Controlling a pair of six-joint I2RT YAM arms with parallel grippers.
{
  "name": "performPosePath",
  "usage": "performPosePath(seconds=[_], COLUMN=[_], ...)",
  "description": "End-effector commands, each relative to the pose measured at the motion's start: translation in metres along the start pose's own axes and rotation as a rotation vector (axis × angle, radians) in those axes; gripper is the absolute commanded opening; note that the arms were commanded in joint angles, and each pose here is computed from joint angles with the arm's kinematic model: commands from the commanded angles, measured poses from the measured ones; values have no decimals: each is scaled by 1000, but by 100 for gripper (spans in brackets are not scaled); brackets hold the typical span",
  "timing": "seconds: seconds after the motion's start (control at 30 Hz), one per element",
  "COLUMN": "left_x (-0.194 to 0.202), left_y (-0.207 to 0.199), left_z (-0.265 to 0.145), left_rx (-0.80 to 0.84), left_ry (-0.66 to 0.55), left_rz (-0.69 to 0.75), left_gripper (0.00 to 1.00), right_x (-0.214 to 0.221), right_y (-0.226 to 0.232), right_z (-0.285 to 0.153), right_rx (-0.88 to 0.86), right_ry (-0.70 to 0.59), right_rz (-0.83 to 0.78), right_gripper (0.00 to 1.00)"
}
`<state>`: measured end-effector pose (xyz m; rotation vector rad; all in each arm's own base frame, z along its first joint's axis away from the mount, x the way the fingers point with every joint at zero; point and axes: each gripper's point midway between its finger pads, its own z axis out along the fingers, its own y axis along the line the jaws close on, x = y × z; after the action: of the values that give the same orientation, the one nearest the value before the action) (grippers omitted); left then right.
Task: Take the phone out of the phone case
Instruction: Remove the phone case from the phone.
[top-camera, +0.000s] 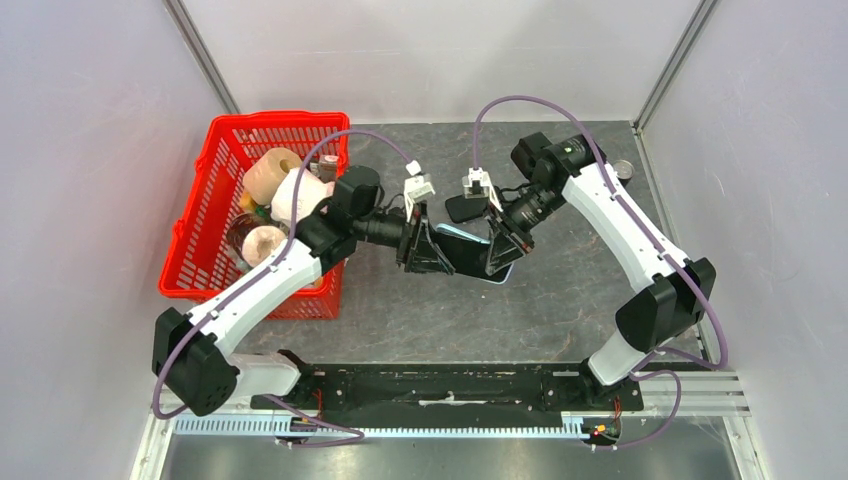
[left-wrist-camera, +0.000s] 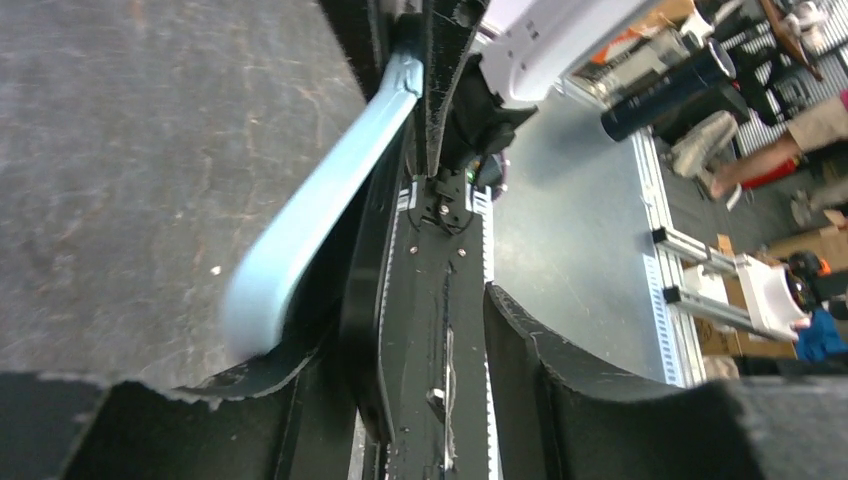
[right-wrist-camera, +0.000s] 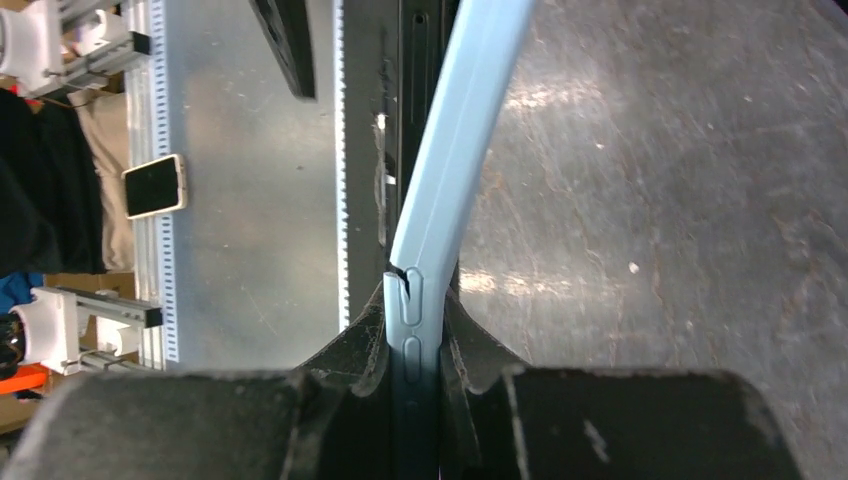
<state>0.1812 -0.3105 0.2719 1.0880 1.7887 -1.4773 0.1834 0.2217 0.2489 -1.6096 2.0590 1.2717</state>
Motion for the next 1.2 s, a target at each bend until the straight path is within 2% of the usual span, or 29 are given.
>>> performPosePath(seconds=[0.0,0.2,0.27,0.43,0.6,0.67,0.77,0.83,0.9,0.97,1.17], left_x=[-3,-4,-3,-3,0,1,1,1,1,4,16], left_y=[-15,-29,-31,-31,-23,-18,-11,-6,-1,6,32], left_z=[13,15,14,11,5,2,-3,-6,-11,-17,-24], left_rx=[95,172,177,151,85,53,12,-8,-33,-61,-162], left_ry=[-4,-5,-4,-13,29,61,107,144,183,225,319], left_rz=[137,131,129,157,233,277,355,415,477,542,642], left_gripper=[50,19,13,2,2,2,2,2,2,2,2], right_x=[-42,-42,-43,-40,-35,-33,-33,-33,-35,-39,-70], right_y=[44,36,34,30,22,20,16,9,3,-4,-23], right_z=[-2,-1,-1,1,4,5,4,3,1,-4,-28], right_rx=[-161,-142,-128,-107,-63,-47,-12,30,75,135,327], right_ry=[-195,-186,-183,-176,-173,-174,-170,-167,-169,-182,-283], right_rz=[-101,-83,-86,-84,-77,-72,-61,-41,-34,-18,-29], right_gripper=[0,0,0,0,2,8,24,42,57,61,63])
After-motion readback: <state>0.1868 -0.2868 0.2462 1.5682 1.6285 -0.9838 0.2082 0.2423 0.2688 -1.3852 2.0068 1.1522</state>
